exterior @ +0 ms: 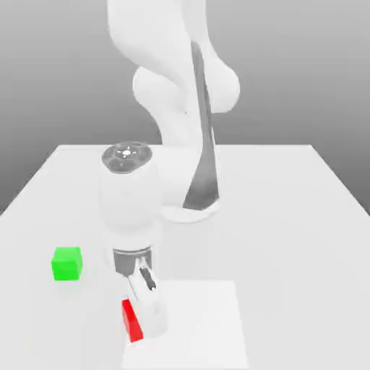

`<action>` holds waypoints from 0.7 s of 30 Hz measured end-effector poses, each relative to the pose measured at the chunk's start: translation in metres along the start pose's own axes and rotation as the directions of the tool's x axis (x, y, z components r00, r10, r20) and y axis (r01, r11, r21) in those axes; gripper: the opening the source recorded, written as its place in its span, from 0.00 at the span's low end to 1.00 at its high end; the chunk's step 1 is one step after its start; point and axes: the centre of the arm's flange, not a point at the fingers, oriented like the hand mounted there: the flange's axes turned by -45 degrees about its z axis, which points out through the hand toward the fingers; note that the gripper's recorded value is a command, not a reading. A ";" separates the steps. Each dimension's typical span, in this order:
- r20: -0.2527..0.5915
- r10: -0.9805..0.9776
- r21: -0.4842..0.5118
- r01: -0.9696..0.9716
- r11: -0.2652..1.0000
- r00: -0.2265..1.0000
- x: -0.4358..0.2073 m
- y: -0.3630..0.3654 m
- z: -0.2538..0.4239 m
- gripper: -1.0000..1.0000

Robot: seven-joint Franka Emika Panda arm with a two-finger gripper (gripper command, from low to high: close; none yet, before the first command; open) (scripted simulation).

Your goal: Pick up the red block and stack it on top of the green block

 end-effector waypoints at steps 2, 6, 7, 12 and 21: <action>-0.001 0.000 0.001 0.000 1.000 1.000 0.000 0.000 0.000 0.00; -0.001 0.001 0.002 -0.001 1.000 1.000 0.000 -0.001 -0.007 0.00; 0.000 0.001 0.002 -0.001 1.000 1.000 0.001 -0.001 -0.016 0.00; -0.006 0.051 -0.004 -0.051 0.999 0.999 0.020 0.023 -0.063 0.00; -0.003 0.388 -0.002 -0.388 0.922 0.922 0.094 0.206 -0.092 0.00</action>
